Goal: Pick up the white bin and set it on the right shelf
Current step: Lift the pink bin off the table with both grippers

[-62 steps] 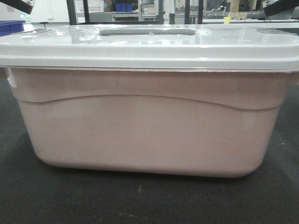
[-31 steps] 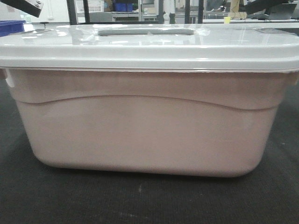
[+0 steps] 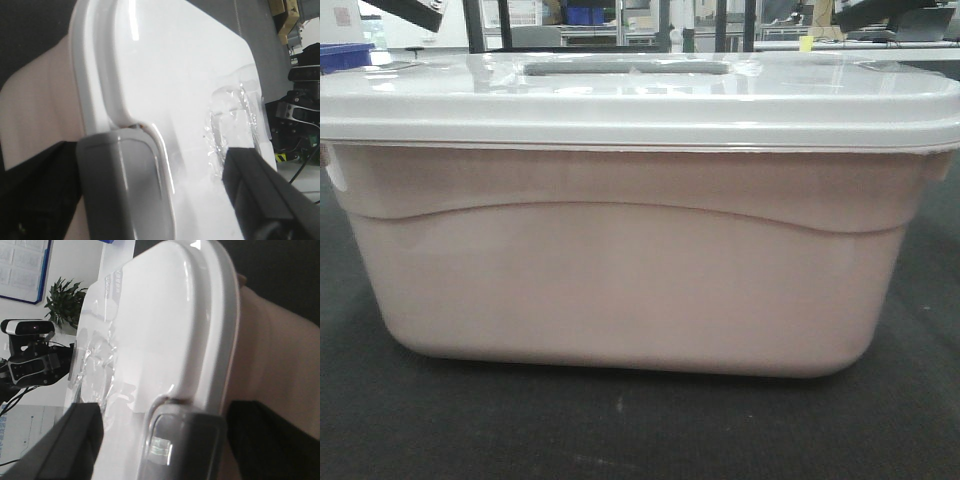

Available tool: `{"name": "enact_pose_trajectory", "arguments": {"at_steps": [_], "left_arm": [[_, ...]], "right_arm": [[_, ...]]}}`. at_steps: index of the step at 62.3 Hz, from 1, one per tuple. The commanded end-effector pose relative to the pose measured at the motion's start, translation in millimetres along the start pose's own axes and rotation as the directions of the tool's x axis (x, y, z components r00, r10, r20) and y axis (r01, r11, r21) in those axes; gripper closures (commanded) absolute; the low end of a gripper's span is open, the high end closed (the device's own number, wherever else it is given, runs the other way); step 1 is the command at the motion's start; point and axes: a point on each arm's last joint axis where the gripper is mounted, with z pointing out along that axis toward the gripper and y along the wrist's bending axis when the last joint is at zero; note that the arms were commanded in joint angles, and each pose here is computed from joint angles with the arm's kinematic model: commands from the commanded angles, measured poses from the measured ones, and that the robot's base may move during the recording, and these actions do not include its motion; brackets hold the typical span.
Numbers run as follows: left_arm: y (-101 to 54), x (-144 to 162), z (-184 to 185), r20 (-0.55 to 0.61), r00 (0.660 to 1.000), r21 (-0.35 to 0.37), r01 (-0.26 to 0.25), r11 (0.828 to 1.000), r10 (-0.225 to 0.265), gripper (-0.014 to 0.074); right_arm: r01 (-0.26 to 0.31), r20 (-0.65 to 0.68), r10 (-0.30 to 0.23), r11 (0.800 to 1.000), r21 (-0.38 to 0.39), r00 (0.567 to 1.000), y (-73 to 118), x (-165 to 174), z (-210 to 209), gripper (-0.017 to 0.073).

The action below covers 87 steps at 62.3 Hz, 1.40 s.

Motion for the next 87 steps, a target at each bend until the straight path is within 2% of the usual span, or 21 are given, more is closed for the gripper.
{"name": "enact_pose_trajectory", "arguments": {"at_steps": [1, 11, 18, 31, 42, 49, 59, 67, 68, 75, 87], "left_arm": [[-35.7, 2.9, -4.6, -0.052, 0.998, 0.201, -0.030, 0.979, 0.041, 0.0155], [-36.5, 2.6, -4.3, -0.048, 0.998, 0.207, -0.028, 0.978, 0.039, 0.0158], [-37.2, 1.9, -4.4, -0.041, 0.999, 0.214, -0.025, 0.976, 0.034, 0.0220], [-43.5, -4.5, -5.9, 0.021, 1.000, 0.282, -0.001, 0.959, -0.006, 0.0489], [-50.6, -12.4, -8.9, 0.094, 0.994, 0.365, 0.023, 0.931, -0.061, 0.0727], [-54.3, -16.9, -11.1, 0.132, 0.987, 0.411, 0.032, 0.911, -0.095, 0.0711], [-59.5, -23.7, -15.1, 0.186, 0.971, 0.479, 0.042, 0.877, -0.148, 0.0711], [-65.3, -30.7, -19.6, 0.235, 0.949, 0.554, 0.046, 0.831, -0.209, 0.0711], [-65.3, -30.8, -19.7, 0.236, 0.949, 0.555, 0.046, 0.830, -0.210, 0.0711], [-76.2, -33.9, -18.9, 0.236, 0.956, 0.565, 0.013, 0.825, -0.176, 0.0711], [-105.8, -38.0, -12.3, 0.218, 0.972, 0.598, -0.059, 0.800, -0.091, 0.0711]], "right_arm": [[0.031, -0.046, -0.041, 0.980, -0.197, 0.998, 28.6, 3.7, -5.7, 0.0057], [0.031, -0.046, -0.041, 0.980, -0.197, 0.998, 28.6, 3.7, -5.7, 0.0249], [0.031, -0.044, -0.040, 0.979, -0.199, 0.998, 28.9, 3.5, -5.7, 0.0346], [0.031, 0.013, -0.029, 0.968, -0.247, 0.999, 38.2, 0.2, -9.1, 0.0495], [0.050, 0.105, -0.017, 0.944, -0.325, 0.994, 56.2, -3.5, -17.2, 0.0500], [0.056, 0.159, 0.004, 0.924, -0.377, 0.987, 67.2, -5.5, -22.9, 0.0500], [0.029, 0.210, 0.077, 0.889, -0.457, 0.975, 79.7, -9.1, -30.6, 0.0500], [0.005, 0.199, 0.100, 0.882, -0.470, 0.975, 86.4, -10.1, -33.4, 0.0500], [0.004, 0.198, 0.102, 0.882, -0.471, 0.975, 87.0, -9.8, -33.8, 0.0500], [-0.002, 0.198, 0.109, 0.880, -0.475, 0.974, 91.0, -7.9, -36.0, 0.0500], [-0.007, 0.205, 0.118, 0.881, -0.473, 0.972, 96.6, -5.5, -39.3, 0.0500]]}}
